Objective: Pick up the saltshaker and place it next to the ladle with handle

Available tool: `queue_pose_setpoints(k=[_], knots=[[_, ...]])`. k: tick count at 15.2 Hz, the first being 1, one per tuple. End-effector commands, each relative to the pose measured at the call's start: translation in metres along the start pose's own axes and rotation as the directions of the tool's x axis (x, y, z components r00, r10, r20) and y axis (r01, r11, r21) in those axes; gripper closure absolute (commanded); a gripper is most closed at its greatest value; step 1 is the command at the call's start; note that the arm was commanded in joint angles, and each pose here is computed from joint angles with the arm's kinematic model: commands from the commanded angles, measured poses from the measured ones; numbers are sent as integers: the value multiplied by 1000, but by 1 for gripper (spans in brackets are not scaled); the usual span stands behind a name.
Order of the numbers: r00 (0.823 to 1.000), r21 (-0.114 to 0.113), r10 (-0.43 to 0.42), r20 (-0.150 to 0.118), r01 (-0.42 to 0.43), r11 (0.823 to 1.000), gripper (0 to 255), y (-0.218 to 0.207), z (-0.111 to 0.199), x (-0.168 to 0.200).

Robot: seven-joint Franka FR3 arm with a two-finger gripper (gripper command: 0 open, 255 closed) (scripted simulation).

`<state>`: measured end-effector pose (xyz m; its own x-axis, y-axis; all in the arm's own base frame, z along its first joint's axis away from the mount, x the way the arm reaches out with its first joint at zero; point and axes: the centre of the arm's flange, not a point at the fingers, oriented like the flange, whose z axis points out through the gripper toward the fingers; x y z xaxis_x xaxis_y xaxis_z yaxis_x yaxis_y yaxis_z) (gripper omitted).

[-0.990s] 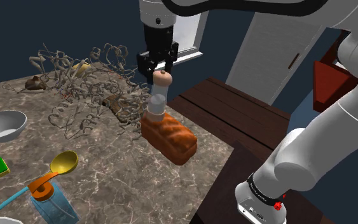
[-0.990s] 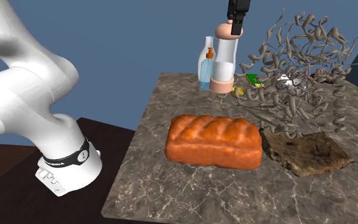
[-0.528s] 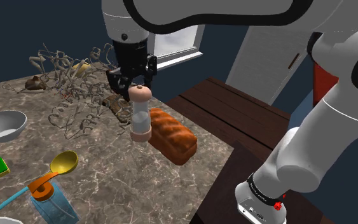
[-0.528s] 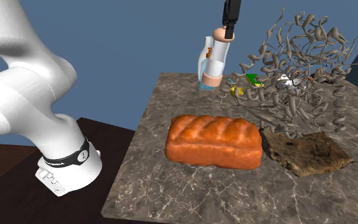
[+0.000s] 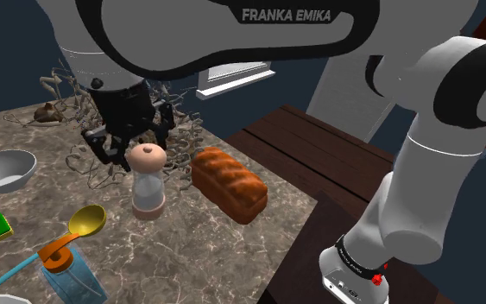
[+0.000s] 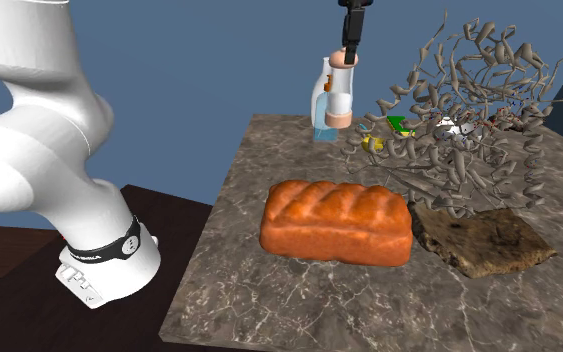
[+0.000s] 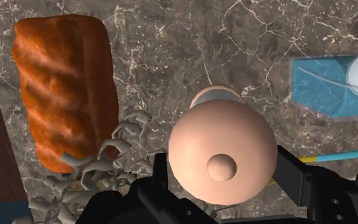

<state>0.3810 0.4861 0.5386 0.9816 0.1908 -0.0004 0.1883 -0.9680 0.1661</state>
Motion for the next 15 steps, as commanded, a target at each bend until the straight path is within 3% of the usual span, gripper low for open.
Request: queue_pose_setpoints(k=[1,3,15], knots=[[1000,0,2,-1,-2,1000,255,-25,6,-2],[1000,0,2,-1,-2,1000,255,-56,10,-4],[1000,0,2,-1,-2,1000,255,-67,72,-4]])
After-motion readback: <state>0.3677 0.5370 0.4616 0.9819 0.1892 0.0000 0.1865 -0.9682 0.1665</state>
